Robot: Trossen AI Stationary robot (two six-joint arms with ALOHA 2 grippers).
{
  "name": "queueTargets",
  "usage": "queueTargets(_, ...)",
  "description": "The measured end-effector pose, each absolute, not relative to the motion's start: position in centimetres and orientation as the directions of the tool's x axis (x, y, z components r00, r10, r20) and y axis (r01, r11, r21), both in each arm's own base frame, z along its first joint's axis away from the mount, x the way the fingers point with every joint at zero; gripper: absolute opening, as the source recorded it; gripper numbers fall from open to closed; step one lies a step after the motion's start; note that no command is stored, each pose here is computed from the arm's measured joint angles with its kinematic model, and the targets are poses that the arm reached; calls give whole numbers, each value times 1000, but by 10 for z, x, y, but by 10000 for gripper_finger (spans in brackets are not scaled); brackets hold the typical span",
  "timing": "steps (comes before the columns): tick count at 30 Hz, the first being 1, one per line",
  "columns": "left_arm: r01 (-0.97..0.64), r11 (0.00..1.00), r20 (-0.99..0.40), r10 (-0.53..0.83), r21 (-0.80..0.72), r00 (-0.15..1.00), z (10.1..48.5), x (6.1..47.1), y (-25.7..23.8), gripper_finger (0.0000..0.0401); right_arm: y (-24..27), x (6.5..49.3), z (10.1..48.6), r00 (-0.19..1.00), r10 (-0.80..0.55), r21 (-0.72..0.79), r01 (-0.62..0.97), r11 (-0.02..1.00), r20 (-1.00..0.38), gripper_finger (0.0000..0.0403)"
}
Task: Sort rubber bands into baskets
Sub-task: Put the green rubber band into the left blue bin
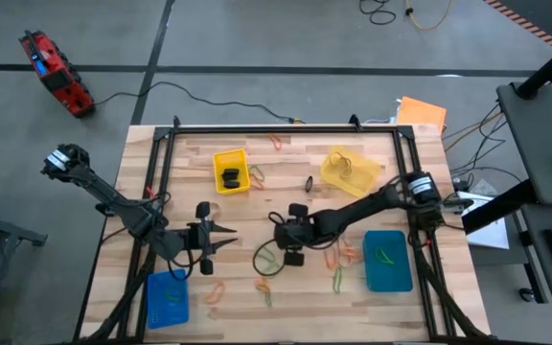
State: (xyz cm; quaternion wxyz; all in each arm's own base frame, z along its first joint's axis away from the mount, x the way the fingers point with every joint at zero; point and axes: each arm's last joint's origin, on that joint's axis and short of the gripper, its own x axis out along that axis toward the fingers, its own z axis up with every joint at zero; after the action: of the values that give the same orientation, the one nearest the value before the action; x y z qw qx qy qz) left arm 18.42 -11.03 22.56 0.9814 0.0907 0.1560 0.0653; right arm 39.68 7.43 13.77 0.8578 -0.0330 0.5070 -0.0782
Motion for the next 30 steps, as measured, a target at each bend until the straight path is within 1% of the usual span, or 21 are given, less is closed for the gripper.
queueTargets(6,-102,976,-291,156,191,944,226,184,-110,72,68,400,122,443,-172,-141,102,985,-880,111)
queueTargets(9,-103,976,-289,156,189,945,226,185,-110,72,67,401,118,434,-172,-143,97,985,-884,102)
queueTargets(11,-103,976,-289,156,189,945,226,185,-111,72,67,401,118,434,-172,-147,89,985,-885,83)
queueTargets(15,-104,977,-288,156,188,945,226,185,-111,72,67,401,118,433,-154,-149,47,988,-888,21)
queueTargets(17,-97,973,-288,156,208,945,226,185,-111,72,67,401,120,435,-153,-162,17,987,-887,15)
queueTargets(21,-59,945,-285,155,321,946,228,185,-111,72,67,399,129,450,-142,-168,-18,986,-882,9)
queueTargets(24,-71,955,-266,151,289,952,235,187,-112,72,68,396,143,472,-121,-160,-42,986,-873,9)
queueTargets(27,-72,956,-267,151,285,952,236,188,-113,73,74,395,164,548,-85,-143,-64,988,-832,9)
queueTargets(30,-64,950,-277,153,304,948,232,189,-114,81,83,395,175,605,5,-107,-150,983,-796,9)
